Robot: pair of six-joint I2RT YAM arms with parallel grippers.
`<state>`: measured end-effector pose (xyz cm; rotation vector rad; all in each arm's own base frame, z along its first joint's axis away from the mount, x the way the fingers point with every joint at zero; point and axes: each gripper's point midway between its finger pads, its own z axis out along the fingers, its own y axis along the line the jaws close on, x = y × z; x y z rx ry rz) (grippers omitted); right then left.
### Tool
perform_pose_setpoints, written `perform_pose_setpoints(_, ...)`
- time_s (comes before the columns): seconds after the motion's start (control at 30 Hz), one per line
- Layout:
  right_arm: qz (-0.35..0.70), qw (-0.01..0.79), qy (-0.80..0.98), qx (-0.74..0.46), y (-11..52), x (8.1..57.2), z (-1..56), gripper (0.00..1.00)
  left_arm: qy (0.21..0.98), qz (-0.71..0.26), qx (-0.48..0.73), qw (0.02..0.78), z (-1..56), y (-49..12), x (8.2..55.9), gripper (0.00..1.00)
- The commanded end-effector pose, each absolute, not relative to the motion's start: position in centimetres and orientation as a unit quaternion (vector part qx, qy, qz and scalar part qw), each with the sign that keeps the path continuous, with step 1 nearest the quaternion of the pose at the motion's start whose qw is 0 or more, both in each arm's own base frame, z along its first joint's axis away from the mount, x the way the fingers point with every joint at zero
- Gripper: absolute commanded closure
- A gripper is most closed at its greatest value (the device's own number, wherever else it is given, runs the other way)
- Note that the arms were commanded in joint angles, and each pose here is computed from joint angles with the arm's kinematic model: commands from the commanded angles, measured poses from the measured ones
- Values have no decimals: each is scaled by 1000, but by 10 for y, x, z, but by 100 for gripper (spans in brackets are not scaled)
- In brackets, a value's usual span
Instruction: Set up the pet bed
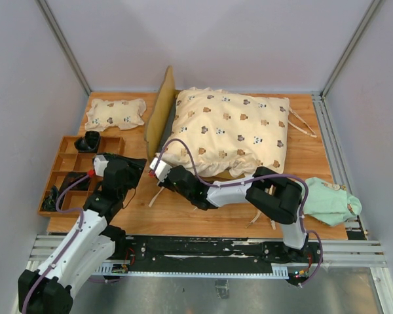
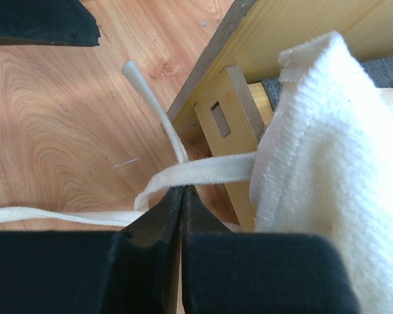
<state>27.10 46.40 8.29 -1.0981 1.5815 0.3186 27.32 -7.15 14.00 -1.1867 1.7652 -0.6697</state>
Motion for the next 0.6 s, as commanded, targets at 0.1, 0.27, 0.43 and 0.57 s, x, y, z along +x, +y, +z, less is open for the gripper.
perform_pose_setpoints(0.1,159,596,642,-455,468,265,112,100,692,-263,-505,442,141,-63,275,37)
perform_pose_setpoints(0.27,164,599,636,-458,470,264,114,100,705,-256,-497,437,142,-59,281,35)
perform_pose_setpoints(0.43,166,601,630,-462,471,264,116,100,719,-258,-494,416,137,-53,284,35)
perform_pose_setpoints(0.57,175,606,625,-460,470,261,120,100,726,-270,-477,416,141,-57,284,33)
